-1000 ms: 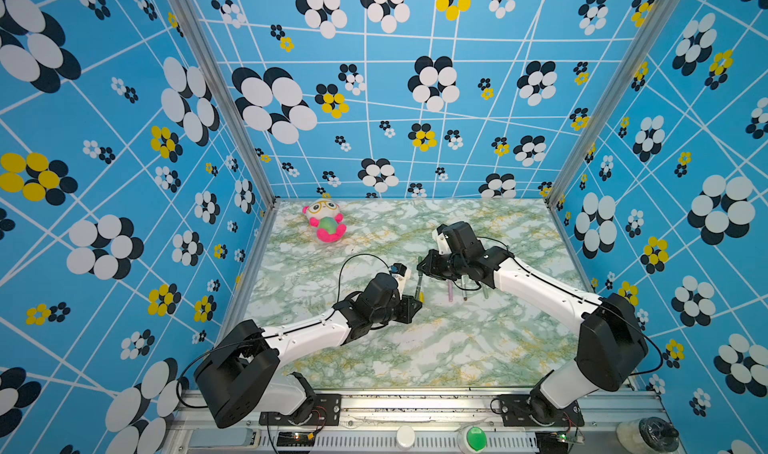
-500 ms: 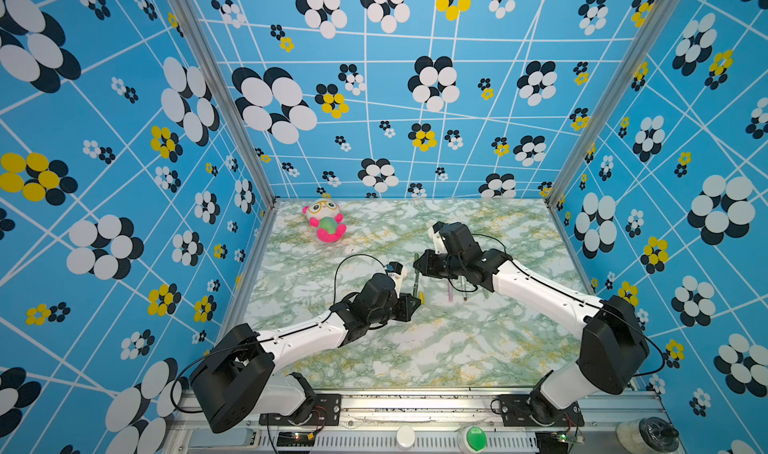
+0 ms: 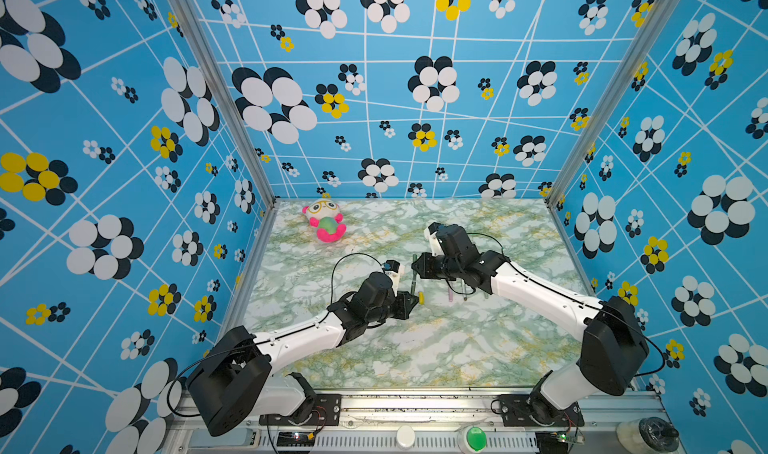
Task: Insert the pens into the pen caps
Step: 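Carry the green cap toward the pen nib held by the left gripper, then push the green cap down onto the fountain pen nib with the right gripper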
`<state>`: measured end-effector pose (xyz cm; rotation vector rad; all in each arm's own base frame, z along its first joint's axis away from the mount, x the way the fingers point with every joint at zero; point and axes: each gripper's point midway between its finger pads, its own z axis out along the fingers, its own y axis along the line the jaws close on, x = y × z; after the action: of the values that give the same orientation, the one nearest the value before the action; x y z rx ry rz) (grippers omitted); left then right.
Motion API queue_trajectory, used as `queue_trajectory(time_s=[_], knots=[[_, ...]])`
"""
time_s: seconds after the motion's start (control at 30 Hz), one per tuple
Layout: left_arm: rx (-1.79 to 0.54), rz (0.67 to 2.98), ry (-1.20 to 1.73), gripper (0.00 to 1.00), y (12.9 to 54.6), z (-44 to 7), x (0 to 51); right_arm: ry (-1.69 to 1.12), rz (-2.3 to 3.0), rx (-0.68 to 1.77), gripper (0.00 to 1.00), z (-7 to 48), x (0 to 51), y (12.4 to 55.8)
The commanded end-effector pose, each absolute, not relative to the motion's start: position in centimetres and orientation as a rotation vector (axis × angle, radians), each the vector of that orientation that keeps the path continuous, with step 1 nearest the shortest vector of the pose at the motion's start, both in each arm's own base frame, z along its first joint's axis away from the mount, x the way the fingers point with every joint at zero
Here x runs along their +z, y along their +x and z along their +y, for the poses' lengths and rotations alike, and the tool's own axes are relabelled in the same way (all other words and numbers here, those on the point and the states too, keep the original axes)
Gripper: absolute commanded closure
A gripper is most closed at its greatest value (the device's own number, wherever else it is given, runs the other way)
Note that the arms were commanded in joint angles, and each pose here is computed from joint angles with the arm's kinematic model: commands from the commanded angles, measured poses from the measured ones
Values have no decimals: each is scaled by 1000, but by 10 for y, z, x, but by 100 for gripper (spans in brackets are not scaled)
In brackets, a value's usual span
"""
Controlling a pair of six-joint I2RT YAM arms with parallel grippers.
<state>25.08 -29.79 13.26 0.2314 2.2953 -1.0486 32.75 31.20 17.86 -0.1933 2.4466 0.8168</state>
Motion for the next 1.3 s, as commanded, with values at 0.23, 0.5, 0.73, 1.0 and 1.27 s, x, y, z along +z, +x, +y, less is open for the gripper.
queue_trajectory(time_s=[0.23,0.5,0.73,1.0,1.27], knots=[[-1023,2194,158,100,271,-288,151,-184,2510,872,83,319,163,310],[-1016,2123,128,100,288,-284,171,-180,2547,866,83,320,147,301],[-1021,2075,158,100,303,-285,191,-182,2567,865,84,322,139,297],[-990,1989,229,100,318,-284,226,-180,2606,858,84,323,123,292],[-989,1895,227,100,342,-277,255,-191,2635,860,84,329,111,286]])
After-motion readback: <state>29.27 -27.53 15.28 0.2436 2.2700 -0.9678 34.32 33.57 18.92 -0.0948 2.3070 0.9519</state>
